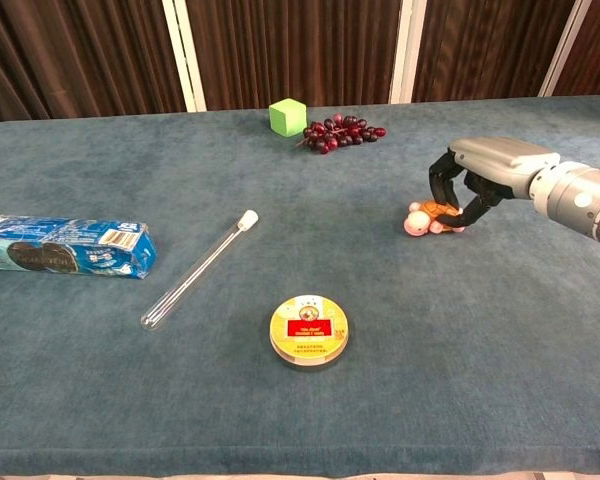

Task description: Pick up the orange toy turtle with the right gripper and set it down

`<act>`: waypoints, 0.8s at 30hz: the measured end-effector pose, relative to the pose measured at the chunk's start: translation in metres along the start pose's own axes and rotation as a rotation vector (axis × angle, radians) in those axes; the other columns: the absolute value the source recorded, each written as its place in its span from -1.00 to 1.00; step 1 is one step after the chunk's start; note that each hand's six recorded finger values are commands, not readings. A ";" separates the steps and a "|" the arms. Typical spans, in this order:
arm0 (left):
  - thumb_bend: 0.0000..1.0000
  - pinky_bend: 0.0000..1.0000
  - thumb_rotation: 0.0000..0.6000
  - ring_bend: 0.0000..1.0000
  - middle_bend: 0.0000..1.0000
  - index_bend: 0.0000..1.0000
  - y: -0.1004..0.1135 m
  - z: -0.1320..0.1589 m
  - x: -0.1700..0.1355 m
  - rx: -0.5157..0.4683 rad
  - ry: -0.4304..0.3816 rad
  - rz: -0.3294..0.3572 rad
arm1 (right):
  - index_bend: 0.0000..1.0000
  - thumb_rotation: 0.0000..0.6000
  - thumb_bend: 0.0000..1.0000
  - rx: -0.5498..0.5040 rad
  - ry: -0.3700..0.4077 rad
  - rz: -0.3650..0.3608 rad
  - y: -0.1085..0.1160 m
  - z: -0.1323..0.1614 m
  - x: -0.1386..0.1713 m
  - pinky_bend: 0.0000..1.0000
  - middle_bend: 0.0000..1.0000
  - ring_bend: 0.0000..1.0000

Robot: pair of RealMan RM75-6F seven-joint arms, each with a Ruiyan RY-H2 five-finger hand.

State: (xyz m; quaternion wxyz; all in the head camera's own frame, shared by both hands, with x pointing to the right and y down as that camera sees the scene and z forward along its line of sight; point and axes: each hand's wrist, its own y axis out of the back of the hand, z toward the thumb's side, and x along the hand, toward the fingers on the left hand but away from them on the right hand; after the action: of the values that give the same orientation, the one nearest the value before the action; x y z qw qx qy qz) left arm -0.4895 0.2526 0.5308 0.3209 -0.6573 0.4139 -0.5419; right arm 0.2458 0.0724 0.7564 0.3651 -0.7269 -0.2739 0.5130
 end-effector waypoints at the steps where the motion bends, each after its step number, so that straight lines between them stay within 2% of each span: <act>1: 0.02 -0.31 1.00 -0.71 -0.84 -0.69 0.000 0.000 0.000 0.000 0.000 0.000 | 0.79 1.00 1.00 0.001 -0.001 0.001 0.000 0.000 0.000 0.86 0.46 1.00; 3: 0.01 -0.31 1.00 -0.71 -0.84 -0.68 0.000 0.000 0.000 0.000 0.000 -0.001 | 0.77 1.00 1.00 0.001 -0.002 0.003 0.000 -0.001 0.000 0.86 0.46 1.00; 4: 0.01 -0.31 1.00 -0.71 -0.84 -0.68 0.000 0.000 0.000 -0.001 0.000 -0.001 | 0.69 1.00 1.00 -0.001 -0.001 0.003 0.000 -0.001 0.000 0.86 0.44 1.00; 6: 0.01 -0.30 1.00 -0.71 -0.84 -0.68 0.000 0.000 0.000 0.000 0.001 -0.003 | 0.36 1.00 0.92 -0.010 0.000 0.010 0.000 -0.001 0.001 0.86 0.31 1.00; 8: 0.01 -0.30 1.00 -0.71 -0.84 -0.68 0.000 0.000 0.000 0.000 0.001 -0.002 | 0.02 1.00 0.61 -0.017 0.002 0.030 -0.001 -0.002 0.003 0.86 0.10 1.00; 10: 0.01 -0.31 1.00 -0.71 -0.84 -0.68 0.000 0.000 -0.001 0.000 0.000 -0.003 | -0.25 1.00 0.17 -0.019 0.004 0.034 0.002 -0.003 0.006 0.85 -0.08 1.00; 13: 0.01 -0.31 1.00 -0.71 -0.84 -0.68 0.000 0.000 -0.001 0.000 0.001 -0.002 | -0.50 1.00 -0.19 -0.032 0.006 0.029 0.006 -0.004 0.010 0.85 -0.22 1.00; 20: 0.01 -0.30 1.00 -0.71 -0.84 -0.68 -0.001 0.000 -0.001 0.002 -0.001 -0.004 | -0.76 1.00 -0.46 -0.077 0.014 0.021 0.021 -0.001 0.028 0.81 -0.43 0.95; 24: 0.01 -0.30 1.00 -0.71 -0.84 -0.68 -0.002 0.002 -0.001 0.007 -0.005 -0.009 | -0.91 1.00 -0.77 -0.067 0.003 0.007 0.032 -0.004 0.034 0.76 -0.65 0.87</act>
State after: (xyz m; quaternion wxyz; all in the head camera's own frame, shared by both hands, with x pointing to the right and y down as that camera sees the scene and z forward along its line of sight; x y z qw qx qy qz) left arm -0.4876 0.2543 0.5313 0.3217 -0.6593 0.4085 -0.5431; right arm 0.2613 0.0794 0.7125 0.3391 -0.7406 -0.2878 0.5037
